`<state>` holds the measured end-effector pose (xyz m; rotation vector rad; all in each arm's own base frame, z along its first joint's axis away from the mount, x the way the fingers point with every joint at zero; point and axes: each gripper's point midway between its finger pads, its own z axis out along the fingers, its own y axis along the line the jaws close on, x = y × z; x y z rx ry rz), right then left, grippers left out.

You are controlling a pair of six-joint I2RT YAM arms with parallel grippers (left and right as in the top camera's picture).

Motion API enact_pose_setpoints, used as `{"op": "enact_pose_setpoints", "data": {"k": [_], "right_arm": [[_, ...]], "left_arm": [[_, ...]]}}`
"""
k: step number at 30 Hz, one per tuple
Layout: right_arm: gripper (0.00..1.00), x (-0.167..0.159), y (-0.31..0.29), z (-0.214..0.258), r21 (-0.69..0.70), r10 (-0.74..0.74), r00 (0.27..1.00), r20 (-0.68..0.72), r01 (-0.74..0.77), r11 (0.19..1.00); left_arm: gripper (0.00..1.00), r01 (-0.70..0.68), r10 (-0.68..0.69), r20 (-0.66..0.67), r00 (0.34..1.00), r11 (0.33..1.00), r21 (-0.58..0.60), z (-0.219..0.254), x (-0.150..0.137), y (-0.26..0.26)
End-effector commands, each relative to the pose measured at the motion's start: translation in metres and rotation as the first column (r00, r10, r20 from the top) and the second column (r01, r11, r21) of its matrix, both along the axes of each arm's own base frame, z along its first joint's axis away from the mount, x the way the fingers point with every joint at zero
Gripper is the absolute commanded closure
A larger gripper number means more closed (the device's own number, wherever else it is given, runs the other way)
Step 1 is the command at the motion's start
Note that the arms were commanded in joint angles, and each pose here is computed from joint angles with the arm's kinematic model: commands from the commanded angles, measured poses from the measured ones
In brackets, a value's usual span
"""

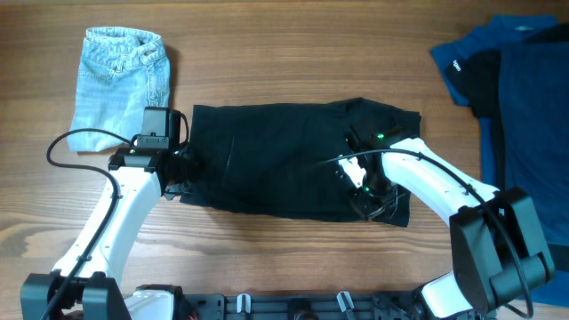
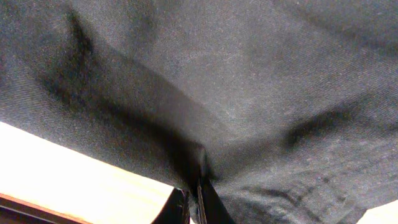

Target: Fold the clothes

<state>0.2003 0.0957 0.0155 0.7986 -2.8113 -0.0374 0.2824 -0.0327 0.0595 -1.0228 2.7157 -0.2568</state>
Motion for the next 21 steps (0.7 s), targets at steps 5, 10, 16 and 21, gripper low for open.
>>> {"op": "enact_pose_setpoints", "data": {"k": [5,10,16,21], "right_arm": [[0.96,-0.003,0.002,-0.003,-0.007,-0.069,0.998,-0.014,0.069,0.998],[0.96,0.019,0.005,0.017,-0.002,-0.151,0.988,0.027,0.151,0.989],[0.96,0.061,-0.011,0.061,-0.114,-0.246,0.950,0.193,0.271,0.956],[0.96,0.085,-0.019,0.083,-0.145,-0.221,0.929,0.296,0.272,0.951]], "left_arm": [[0.96,0.001,-0.001,0.006,1.000,1.000,-0.014,0.001,-0.001,-0.002],[0.96,0.136,-0.131,0.081,0.988,0.989,-0.065,0.016,0.014,-0.018],[0.96,0.155,-0.143,0.131,0.981,0.984,-0.086,0.036,0.028,-0.024],[0.96,0.166,-0.146,0.214,0.966,0.983,-0.077,0.065,0.049,-0.026]]}}
